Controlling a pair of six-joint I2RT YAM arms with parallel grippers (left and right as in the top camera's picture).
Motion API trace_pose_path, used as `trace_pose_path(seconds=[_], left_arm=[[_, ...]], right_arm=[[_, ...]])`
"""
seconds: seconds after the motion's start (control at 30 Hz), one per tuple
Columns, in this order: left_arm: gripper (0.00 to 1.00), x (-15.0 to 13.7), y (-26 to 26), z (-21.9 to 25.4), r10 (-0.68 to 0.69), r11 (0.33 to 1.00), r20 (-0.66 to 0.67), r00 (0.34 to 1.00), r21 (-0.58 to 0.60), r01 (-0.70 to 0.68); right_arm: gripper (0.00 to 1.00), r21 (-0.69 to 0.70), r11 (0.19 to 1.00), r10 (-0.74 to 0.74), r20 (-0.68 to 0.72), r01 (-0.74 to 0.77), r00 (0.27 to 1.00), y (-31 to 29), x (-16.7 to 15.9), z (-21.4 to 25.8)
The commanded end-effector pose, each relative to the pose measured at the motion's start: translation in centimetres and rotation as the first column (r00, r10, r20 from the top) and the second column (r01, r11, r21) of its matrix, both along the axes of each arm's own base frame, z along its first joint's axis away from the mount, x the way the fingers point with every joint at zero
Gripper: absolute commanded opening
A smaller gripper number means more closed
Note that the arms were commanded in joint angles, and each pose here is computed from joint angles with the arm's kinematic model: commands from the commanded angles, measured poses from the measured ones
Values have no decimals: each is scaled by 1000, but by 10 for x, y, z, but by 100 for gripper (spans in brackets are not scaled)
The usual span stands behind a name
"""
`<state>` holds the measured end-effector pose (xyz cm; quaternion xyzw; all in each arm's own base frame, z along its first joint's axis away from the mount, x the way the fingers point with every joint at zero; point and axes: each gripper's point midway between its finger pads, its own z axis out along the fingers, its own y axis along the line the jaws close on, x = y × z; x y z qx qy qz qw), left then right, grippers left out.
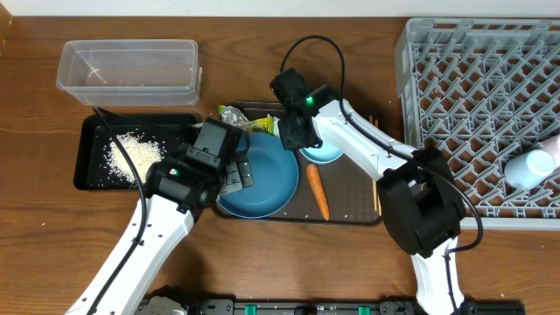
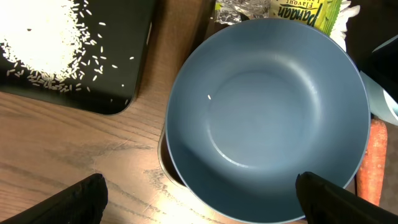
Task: Sort waste into correct bins and load items into the dishwasher rack
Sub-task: 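Carry the light-blue bowl into the dish rack and release it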
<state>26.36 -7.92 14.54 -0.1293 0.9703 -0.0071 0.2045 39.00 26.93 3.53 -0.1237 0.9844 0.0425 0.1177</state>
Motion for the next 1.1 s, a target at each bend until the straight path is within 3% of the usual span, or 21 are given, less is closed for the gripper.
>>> trace_pose_path(seconds=[0.0,0.07,0.3,0.5,0.63,0.77,0.97,1.07], left_arm=[[100,3,4,3,17,1000,12,1000,17,-17],[100,3,4,3,17,1000,12,1000,17,-17],[100,3,4,3,17,1000,12,1000,17,-17],[100,3,4,3,17,1000,11,1000,16,-17],[99,3,4,3,17,1000,11,1000,16,-17],[100,3,4,3,17,1000,11,1000,17,-17],[99,3,4,3,17,1000,12,1000,17,-17],[100,3,4,3,17,1000,11,1000,16,-17]], right_arm=[[19,-28,999,-22,9,23,1000,-1,0,-6],[2,-27,999,-25,11,25,1000,-2,1,-2],[1,25,998,-54,73,52,996,-6,10,35],[1,143,983,-142,224,111,964,-36,29,124],[1,234,947,-292,340,221,894,-102,47,194],[1,367,871,-457,357,327,815,-178,65,232],[1,600,751,-522,281,278,805,-265,82,247],[1,694,696,-520,308,187,797,-311,88,258]])
